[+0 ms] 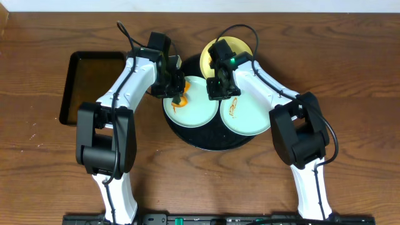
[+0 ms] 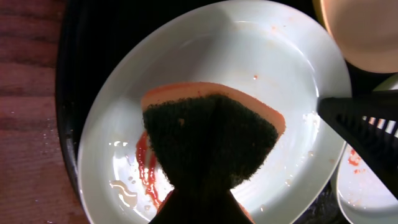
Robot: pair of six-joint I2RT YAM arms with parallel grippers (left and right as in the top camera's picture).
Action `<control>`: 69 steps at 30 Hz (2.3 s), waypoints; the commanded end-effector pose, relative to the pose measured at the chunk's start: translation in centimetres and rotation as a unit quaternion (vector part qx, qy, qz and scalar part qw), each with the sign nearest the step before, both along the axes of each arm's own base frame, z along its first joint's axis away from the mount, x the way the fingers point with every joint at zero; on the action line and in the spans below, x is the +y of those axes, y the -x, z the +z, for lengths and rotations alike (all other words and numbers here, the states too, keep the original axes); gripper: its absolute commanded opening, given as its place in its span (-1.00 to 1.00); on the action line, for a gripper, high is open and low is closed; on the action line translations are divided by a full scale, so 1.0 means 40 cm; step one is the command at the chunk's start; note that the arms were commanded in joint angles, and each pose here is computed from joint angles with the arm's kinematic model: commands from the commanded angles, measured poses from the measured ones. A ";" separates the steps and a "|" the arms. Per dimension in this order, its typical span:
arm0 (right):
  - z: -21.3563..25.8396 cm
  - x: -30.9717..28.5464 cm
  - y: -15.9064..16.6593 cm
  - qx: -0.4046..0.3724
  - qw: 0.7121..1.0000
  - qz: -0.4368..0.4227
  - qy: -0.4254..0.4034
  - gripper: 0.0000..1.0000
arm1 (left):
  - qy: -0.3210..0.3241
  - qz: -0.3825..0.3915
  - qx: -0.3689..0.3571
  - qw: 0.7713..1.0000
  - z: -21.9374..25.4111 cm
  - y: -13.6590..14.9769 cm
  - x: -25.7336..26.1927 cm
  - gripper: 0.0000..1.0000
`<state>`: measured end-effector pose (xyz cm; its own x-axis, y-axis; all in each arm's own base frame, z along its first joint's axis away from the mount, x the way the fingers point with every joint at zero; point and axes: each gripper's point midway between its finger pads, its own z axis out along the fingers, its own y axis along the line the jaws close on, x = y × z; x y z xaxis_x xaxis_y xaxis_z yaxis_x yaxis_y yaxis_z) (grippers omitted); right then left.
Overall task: Clean dirty plates on tray and stack at the side
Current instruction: 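Scrub the left green plate with the sponge in the left gripper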
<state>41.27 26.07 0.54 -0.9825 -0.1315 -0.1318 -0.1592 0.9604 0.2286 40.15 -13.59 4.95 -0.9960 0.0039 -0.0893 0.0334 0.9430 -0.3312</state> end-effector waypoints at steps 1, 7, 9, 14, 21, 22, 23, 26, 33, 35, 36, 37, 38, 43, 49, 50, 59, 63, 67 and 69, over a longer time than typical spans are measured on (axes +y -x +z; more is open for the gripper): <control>-0.055 -0.002 0.017 0.013 1.000 0.010 0.021 -0.98 | 0.015 -0.003 0.006 1.000 0.006 0.010 -0.027 -0.85; -0.055 -0.003 0.019 0.014 1.000 0.012 0.022 -0.98 | 0.018 -0.024 -0.009 1.000 0.008 0.009 -0.074 -0.84; -0.055 -0.002 0.019 0.015 1.000 0.012 0.020 -0.98 | 0.001 -0.009 -0.010 1.000 0.000 0.005 -0.075 -0.84; -0.054 -0.006 0.019 0.017 1.000 0.010 0.019 -0.98 | -0.072 0.064 0.002 0.995 -0.046 -0.003 -0.026 -0.76; -0.055 -0.017 0.014 0.019 1.000 0.005 0.020 -0.98 | -0.080 0.078 0.039 0.993 -0.110 0.018 -0.033 -0.74; -0.055 -0.017 0.014 0.018 1.000 0.005 0.020 -0.98 | -0.081 0.075 0.040 0.993 -0.112 0.021 -0.039 -0.73; -0.055 -0.017 0.014 0.018 1.000 0.005 0.020 -0.98 | -0.081 0.072 0.040 0.993 -0.112 0.024 -0.045 -0.71; -0.055 -0.017 0.014 0.019 1.000 0.005 0.020 -0.98 | -0.082 0.062 0.039 0.994 -0.112 0.031 -0.064 -0.23; -0.055 -0.017 0.014 0.018 1.000 0.005 0.020 -0.97 | -0.082 0.051 0.029 0.995 -0.094 0.029 -0.066 -0.09; -0.054 -0.017 0.013 0.018 1.000 0.005 0.020 -0.96 | -0.083 0.045 0.022 0.995 -0.080 0.027 -0.065 -0.09; -0.054 -0.017 0.013 0.018 1.000 0.005 0.020 -0.95 | -0.082 0.042 0.014 0.996 -0.063 0.023 -0.065 -0.09; -0.054 -0.017 0.013 0.018 1.000 0.005 0.020 -0.95 | -0.080 0.039 0.009 0.996 -0.054 0.021 -0.065 -0.09; -0.054 -0.017 0.012 0.017 1.000 0.005 0.019 -0.95 | -0.078 0.038 0.002 0.996 -0.041 0.018 -0.066 -0.09; -0.054 -0.018 0.012 0.017 1.000 0.004 0.020 -0.95 | -0.103 0.046 -0.024 0.993 -0.009 0.003 -0.041 -0.05; -0.054 -0.018 0.012 0.017 1.000 0.004 0.020 -0.92 | -0.108 0.044 -0.016 0.993 -0.013 0.013 -0.037 -0.05; -0.054 -0.018 0.012 0.018 1.000 0.004 0.019 -0.93 | -0.108 0.044 -0.015 0.993 -0.013 0.014 -0.037 -0.06; -0.054 -0.018 0.011 0.017 1.000 0.004 0.019 -0.93 | -0.117 0.034 0.006 0.993 -0.042 0.054 -0.040 -0.06; -0.054 -0.018 0.011 0.017 1.000 0.004 0.019 -0.93 | -0.114 0.026 -0.002 0.993 -0.041 0.052 -0.060 -0.06; -0.054 -0.018 0.011 0.017 1.000 0.004 0.019 -0.93 | -0.112 0.019 -0.008 0.993 -0.040 0.052 -0.076 -0.06; -0.054 -0.018 0.011 0.017 1.000 0.004 0.019 -0.93 | -0.112 0.017 -0.008 0.994 -0.040 0.054 -0.080 -0.07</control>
<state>41.28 25.99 0.54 -0.9828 -0.1320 -0.1290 -0.1594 0.9595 0.2323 38.16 -16.77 2.98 -0.9952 -0.0241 -0.0948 -0.0125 0.9925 -0.1216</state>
